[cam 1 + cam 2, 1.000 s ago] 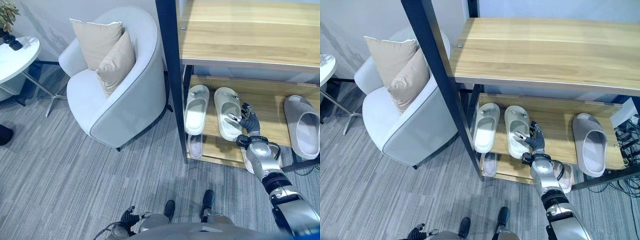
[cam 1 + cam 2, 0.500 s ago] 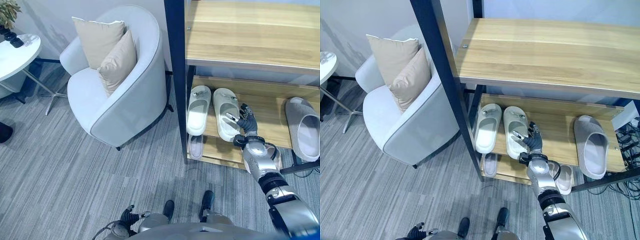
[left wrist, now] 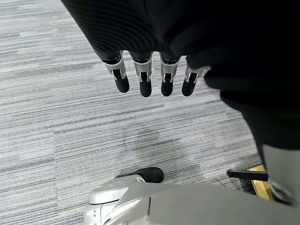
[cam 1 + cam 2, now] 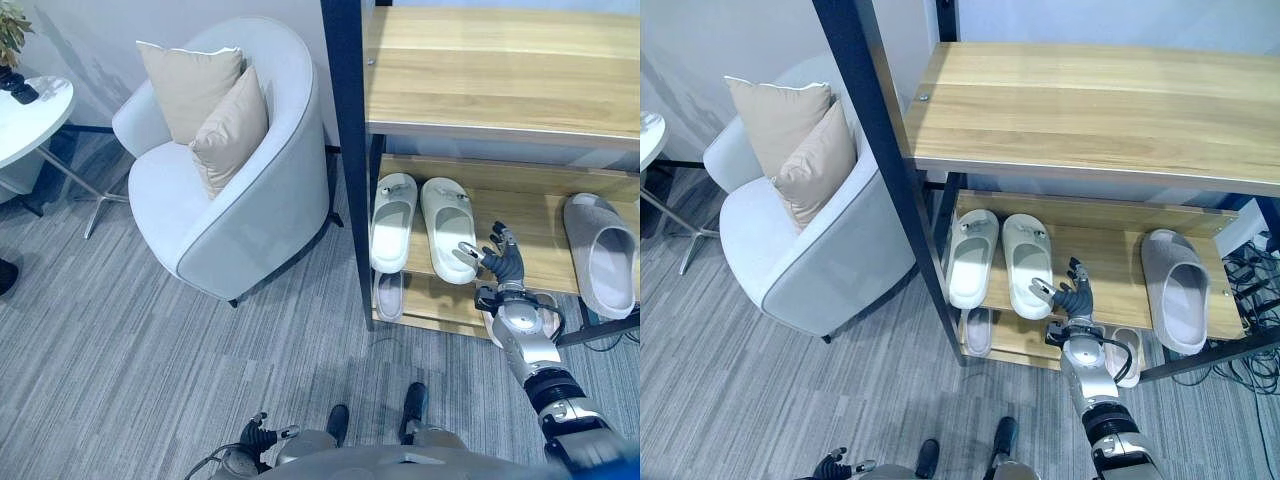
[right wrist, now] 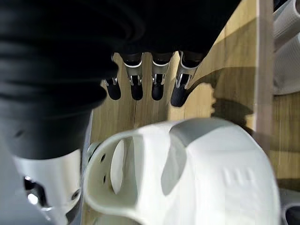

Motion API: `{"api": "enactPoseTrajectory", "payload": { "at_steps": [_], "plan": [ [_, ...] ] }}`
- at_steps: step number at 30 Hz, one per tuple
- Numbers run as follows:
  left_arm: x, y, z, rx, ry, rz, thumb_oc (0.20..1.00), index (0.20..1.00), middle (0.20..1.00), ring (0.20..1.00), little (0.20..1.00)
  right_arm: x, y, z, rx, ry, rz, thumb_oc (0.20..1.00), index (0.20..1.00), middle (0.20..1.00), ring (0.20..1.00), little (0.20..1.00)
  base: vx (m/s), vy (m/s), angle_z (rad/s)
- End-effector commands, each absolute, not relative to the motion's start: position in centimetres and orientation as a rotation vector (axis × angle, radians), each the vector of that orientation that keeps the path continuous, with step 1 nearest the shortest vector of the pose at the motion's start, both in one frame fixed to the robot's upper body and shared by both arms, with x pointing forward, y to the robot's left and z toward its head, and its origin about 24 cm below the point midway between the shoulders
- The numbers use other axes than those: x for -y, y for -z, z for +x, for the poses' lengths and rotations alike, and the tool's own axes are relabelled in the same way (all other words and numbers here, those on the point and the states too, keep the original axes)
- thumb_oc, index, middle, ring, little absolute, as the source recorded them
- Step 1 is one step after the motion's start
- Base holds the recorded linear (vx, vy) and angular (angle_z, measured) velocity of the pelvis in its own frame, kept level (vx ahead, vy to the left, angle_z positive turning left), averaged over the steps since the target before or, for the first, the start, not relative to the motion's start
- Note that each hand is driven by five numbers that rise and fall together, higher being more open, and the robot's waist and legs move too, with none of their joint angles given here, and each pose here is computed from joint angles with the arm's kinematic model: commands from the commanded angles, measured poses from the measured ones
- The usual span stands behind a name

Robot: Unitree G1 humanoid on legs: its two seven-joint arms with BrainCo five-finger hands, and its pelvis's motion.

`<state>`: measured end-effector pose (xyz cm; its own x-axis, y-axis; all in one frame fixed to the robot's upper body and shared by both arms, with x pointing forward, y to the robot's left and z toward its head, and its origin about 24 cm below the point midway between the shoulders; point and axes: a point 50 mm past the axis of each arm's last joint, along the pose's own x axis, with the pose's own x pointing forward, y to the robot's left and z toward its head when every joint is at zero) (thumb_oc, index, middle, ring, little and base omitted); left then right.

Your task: Arrange the slippers neatly on the shoe rack.

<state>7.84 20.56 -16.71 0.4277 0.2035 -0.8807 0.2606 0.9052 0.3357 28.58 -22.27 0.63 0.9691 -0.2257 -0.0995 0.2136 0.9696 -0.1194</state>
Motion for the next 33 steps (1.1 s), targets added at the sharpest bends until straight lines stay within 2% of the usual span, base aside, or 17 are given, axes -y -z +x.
{"api": "enactPoseTrajectory", "payload": {
  "at_steps": [1,11,17,33],
  "plan": [
    [-19.7,17.1,7.2,-1.175,0.092,0.481,1.000,1.000,1.000,1.000,1.000,20.9,0.0,28.2,-0.128,0.148,-0.037,1.000,1.000,1.000,1.000,1.000,0.00,0.000,0.00],
    [-20.0,17.2,6.5,-1.206,0.084,0.467,1.000,1.000,1.000,1.000,1.000,17.9,2.0,26.4,-0.209,0.002,0.026,1.000,1.000,1.000,1.000,1.000,0.00,0.000,0.00],
    [-20.0,17.2,6.5,-1.204,0.084,0.471,1.000,1.000,1.000,1.000,1.000,17.1,1.5,26.9,-0.185,-0.023,0.020,1.000,1.000,1.000,1.000,1.000,0.00,0.003,-0.01],
    [-20.3,17.3,5.8,-1.227,0.120,0.495,1.000,1.000,1.000,1.000,1.000,19.2,0.0,29.5,-0.150,0.024,-0.105,1.000,1.000,1.000,1.000,1.000,0.00,0.000,0.00]
  ]
}}
